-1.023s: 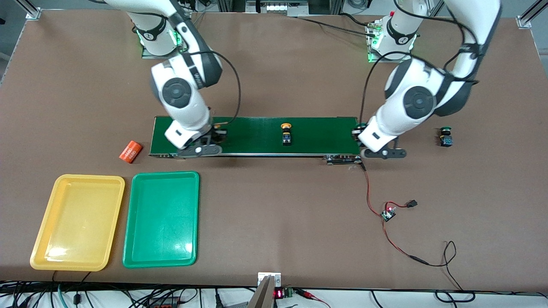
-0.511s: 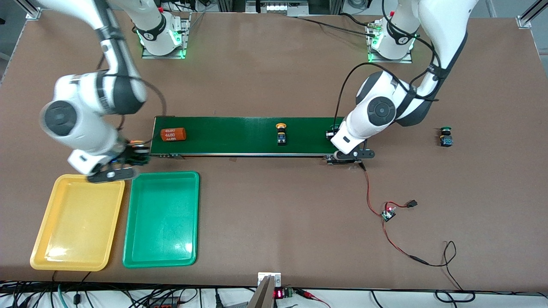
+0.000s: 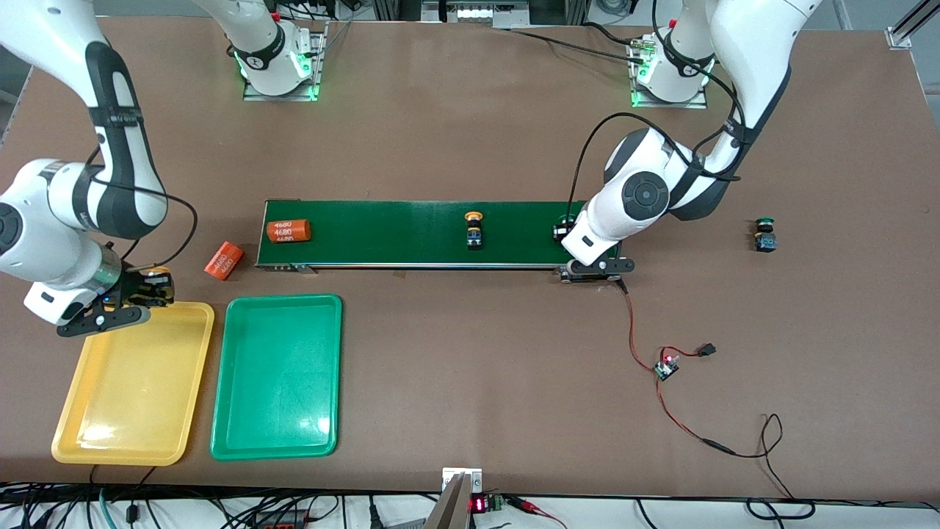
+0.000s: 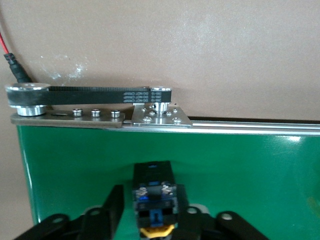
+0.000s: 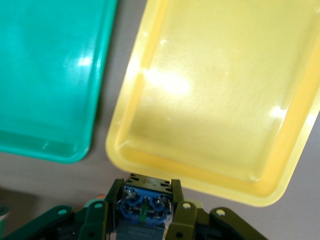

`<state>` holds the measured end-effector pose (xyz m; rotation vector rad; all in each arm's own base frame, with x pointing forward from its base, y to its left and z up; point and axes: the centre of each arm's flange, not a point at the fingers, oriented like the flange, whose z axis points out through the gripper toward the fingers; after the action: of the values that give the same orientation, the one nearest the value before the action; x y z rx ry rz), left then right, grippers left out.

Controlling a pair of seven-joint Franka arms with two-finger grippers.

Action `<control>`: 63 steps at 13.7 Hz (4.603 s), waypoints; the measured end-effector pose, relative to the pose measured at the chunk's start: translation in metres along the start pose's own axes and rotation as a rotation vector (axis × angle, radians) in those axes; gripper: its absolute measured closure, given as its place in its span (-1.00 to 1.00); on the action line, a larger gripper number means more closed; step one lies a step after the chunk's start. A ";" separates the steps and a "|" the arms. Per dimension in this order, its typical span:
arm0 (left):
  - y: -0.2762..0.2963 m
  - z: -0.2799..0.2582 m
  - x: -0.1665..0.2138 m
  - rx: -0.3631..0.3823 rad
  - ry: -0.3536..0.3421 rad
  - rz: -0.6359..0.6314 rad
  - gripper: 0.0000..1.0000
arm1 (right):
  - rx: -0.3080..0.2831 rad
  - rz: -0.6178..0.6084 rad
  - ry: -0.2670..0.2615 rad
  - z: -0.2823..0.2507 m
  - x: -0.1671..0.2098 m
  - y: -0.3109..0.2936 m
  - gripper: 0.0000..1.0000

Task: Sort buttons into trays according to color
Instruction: 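Carry the button to the yellow tray while the left gripper places its button, then open the right gripper over the yellow tray to drop the button, then return the right gripper to the belt end and grasp a yellow-rimmed button, then lower a black button onto the belt with the left gripper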

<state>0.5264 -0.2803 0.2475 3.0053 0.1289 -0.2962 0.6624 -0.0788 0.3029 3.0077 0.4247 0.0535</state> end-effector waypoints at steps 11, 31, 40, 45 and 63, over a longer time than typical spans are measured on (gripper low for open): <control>-0.011 -0.122 0.012 0.022 0.036 -0.128 -1.00 | -0.158 -0.080 0.126 0.092 -0.004 0.092 0.16; -0.416 -0.020 0.036 0.181 0.051 0.275 -1.00 | 0.056 0.216 -0.053 -0.055 -0.025 -0.066 -1.00; -0.443 0.028 0.013 0.166 -0.023 0.238 -0.70 | 0.126 0.436 -0.081 -0.099 -0.063 -0.303 -1.00; -0.447 0.029 0.011 0.165 -0.026 0.226 0.15 | 0.147 0.413 -0.041 -0.098 -0.070 -0.374 -1.00; -0.089 -0.117 0.030 0.100 -0.068 0.085 0.15 | 0.103 0.273 0.023 -0.032 -0.071 -0.440 -1.00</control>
<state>0.5696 -0.1753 0.3460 3.0841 -0.0205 -0.4077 0.4722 0.3256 0.2856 3.1472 0.0161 0.0904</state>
